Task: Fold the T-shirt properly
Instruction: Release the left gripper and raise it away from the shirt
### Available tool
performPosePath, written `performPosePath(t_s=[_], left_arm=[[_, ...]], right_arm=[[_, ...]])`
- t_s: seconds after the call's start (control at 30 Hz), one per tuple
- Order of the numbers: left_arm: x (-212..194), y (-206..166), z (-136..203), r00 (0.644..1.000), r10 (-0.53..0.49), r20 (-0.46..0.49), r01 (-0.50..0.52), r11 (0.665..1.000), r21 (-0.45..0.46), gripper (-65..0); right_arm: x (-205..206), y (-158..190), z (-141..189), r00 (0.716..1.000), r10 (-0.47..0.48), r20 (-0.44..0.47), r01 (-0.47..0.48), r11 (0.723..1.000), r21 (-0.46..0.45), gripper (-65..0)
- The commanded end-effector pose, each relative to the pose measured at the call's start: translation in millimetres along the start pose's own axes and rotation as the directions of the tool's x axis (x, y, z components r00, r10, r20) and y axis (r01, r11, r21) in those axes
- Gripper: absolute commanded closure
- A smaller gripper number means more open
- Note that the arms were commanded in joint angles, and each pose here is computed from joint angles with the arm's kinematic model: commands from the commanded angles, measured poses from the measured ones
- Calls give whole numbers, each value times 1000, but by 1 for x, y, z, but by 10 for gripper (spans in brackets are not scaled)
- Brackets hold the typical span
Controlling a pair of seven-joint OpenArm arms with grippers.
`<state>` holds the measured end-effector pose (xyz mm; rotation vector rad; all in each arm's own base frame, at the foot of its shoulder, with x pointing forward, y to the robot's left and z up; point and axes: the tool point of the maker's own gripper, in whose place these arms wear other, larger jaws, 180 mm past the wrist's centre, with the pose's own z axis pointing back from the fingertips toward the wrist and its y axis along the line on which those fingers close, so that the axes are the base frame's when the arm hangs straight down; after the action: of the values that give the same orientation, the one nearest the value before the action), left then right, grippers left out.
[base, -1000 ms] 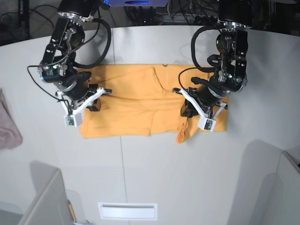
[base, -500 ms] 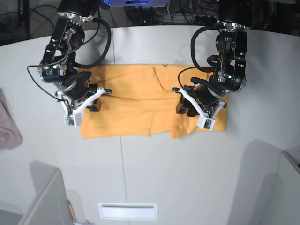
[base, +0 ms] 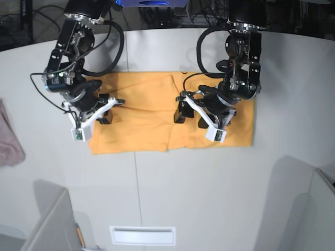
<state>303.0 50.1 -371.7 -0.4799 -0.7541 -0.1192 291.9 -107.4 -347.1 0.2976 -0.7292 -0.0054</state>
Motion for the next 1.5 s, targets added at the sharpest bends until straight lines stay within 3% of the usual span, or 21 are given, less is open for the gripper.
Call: performPosePath(t_s=[0.0,0.03,0.1,0.23,0.37,0.4,0.53,0.63,0.83,1.07,1.27,1.37,1.47], left_arm=[[15,-3,3,999,-13,47,13,1000,-8,-453],[16,-1,4,999,-11,49,11,1000,-2,-439],[14,13,9,999,-15,44,13,999,31,-347],[14,65,41,998,-7,60,-3,989,150,-7],[18,131,101,989,34,144,-81,938,336,0],[17,149,117,985,49,166,-110,917,384,0],[9,211,185,975,56,213,-168,816,553,0],[0,234,219,983,17,183,-127,783,608,0],[-18,264,253,988,33,152,-127,742,659,0],[-18,264,251,986,40,163,-139,743,655,0],[-19,265,250,986,45,163,-142,743,654,0],[-19,265,250,986,45,163,-142,743,654,0],[-20,265,249,986,47,162,-143,743,654,0]], right_arm=[[16,-3,4,998,-3,58,3,1000,-4,0],[18,-10,6,998,-16,68,17,1000,-20,0],[23,-26,8,996,-51,77,55,997,-51,0],[15,-44,-9,993,-120,0,120,991,-62,0],[10,-66,-24,965,-241,-102,235,970,-66,0],[9,-70,-25,959,-256,-123,250,966,-65,-51],[8,-81,-24,971,-166,-174,164,986,-30,-428],[6,-89,-23,981,-60,-186,60,998,-7,-543],[-10,-100,-39,963,-92,-254,100,995,19,-522],[-32,-86,-61,943,-145,-301,177,981,84,-524],[-36,-46,-64,930,-222,-294,302,916,264,-522],[-40,-44,-63,923,-238,-301,320,911,261,-522],[-50,-46,-63,897,-297,-327,380,896,230,-522]])
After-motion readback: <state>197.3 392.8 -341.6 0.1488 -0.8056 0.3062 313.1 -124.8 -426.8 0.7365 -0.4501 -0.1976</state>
